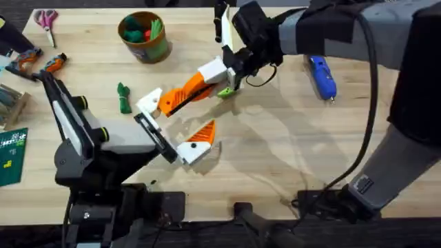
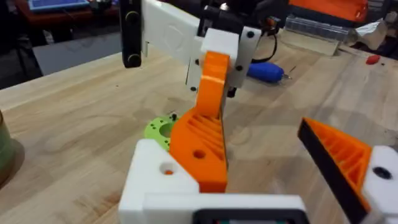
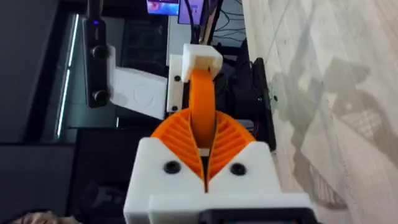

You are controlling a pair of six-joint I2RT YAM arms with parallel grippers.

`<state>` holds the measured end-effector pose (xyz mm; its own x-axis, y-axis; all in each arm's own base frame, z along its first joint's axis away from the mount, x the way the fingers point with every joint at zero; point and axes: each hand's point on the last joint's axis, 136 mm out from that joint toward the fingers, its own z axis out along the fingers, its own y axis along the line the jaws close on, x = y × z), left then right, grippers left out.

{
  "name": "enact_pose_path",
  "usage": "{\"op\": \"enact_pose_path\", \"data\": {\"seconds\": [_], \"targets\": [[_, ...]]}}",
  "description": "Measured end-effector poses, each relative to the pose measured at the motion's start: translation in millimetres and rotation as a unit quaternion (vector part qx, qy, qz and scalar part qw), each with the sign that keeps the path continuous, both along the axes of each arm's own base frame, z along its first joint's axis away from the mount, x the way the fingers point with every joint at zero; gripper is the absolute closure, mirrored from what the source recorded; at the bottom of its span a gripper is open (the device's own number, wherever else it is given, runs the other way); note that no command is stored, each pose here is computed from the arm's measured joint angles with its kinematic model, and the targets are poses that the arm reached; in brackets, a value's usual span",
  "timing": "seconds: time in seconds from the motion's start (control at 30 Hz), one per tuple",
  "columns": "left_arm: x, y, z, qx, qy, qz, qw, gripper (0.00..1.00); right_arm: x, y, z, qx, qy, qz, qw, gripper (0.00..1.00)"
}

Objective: Pick up the gripper from the table and insert it into the empty holder that is missing its gripper. Then pick up a screw, insert it into the mounting hole, and use the screwdriver to tighten it. Finally, clean up the table by picking up the vegetable and placing it into the bucket.

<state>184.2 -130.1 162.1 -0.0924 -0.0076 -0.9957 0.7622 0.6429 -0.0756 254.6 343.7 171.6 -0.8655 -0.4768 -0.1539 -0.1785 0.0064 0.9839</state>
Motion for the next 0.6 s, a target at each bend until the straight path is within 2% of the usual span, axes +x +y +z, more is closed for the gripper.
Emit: {"op": "enact_pose_path", "data": {"seconds": [0.23,0.47,0.6], "targets": [[4.6,4.7,0.2,0.001,-0.002,0.018,1.0,0.024,3.2,7.5,1.9,0.007,-0.017,0.002,1.0,0.991],[4.9,5.0,0.1,0.001,-0.001,0.019,1.0,0.024,5.0,8.6,1.9,0.001,-0.01,-0.001,1.0,0.991],[4.8,5.0,0.0,0.001,-0.001,0.019,1.0,0.024,5.3,8.8,1.7,0.009,-0.027,0.0,1.0,0.992]]}}
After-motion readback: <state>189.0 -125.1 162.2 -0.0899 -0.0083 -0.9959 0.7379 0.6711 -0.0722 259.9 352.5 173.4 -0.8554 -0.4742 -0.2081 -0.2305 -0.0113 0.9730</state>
